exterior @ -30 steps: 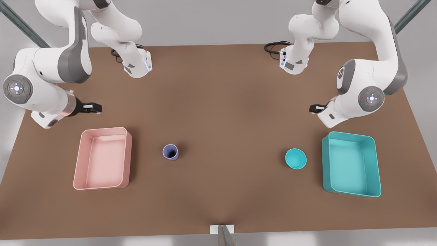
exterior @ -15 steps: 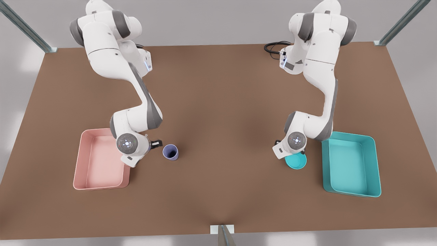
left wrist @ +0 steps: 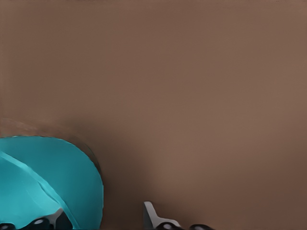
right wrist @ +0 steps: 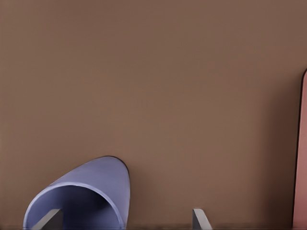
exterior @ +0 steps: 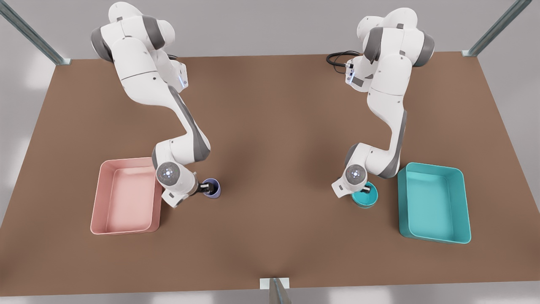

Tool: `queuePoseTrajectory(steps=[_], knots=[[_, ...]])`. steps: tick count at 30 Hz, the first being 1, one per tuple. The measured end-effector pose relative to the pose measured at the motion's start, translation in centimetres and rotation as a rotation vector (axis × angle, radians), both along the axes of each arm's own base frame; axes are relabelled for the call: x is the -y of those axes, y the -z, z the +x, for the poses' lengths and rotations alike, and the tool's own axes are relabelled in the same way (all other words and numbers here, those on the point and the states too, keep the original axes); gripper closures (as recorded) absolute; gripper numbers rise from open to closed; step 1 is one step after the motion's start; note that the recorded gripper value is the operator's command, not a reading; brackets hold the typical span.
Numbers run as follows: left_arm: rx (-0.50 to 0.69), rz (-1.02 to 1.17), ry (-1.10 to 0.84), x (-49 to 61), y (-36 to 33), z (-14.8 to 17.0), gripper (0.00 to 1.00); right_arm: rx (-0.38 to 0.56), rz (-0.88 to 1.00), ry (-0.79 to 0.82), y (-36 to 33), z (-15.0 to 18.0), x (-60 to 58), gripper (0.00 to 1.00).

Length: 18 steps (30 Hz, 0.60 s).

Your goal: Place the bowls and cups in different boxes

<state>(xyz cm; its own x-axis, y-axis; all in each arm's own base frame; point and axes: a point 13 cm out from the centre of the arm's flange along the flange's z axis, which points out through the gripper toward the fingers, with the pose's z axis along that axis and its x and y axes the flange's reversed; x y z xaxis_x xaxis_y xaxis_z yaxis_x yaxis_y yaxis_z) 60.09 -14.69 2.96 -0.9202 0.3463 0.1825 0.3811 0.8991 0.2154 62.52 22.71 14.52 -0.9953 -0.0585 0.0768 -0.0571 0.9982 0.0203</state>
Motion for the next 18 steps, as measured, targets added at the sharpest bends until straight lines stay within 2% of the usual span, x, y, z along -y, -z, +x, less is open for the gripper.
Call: queuePoseTrajectory(steps=[3,7,8,9,12,14,16,18], knots=[[0.027,0.01,-0.039,0.1,-0.8,0.5,0.79,-0.016,-0.008,0.013,2.0,-1.5,0.0,0.0],[0.045,-0.004,-0.085,1.2,-1.7,0.8,0.79,-0.012,-0.012,0.029,4.0,-1.9,-0.2,0.0],[0.048,-0.008,-0.096,1.3,-2.1,0.9,0.79,-0.01,-0.012,0.032,4.4,-1.9,-0.3,0.06],[0.054,-0.012,-0.105,1.5,-2.7,1.1,0.79,-0.008,-0.012,0.036,4.8,-1.8,-0.3,0.26],[0.114,-0.017,-0.141,1.7,-9.7,4.0,0.79,-0.002,-0.01,0.047,5.5,-1.6,-0.4,0.7],[0.154,0.049,-0.18,-2.8,-16.0,5.5,0.79,0.005,0.003,0.05,5.3,-1.2,-0.7,0.79],[0.143,0.129,-0.3,-13.2,-18.6,5.9,0.79,0.019,0.013,0.048,4.6,-0.7,-1.1,0.79],[0.102,0.191,-0.377,-20.9,-18.6,4.7,0.79,0.037,0.015,0.047,3.4,-0.1,-1.2,0.79]])
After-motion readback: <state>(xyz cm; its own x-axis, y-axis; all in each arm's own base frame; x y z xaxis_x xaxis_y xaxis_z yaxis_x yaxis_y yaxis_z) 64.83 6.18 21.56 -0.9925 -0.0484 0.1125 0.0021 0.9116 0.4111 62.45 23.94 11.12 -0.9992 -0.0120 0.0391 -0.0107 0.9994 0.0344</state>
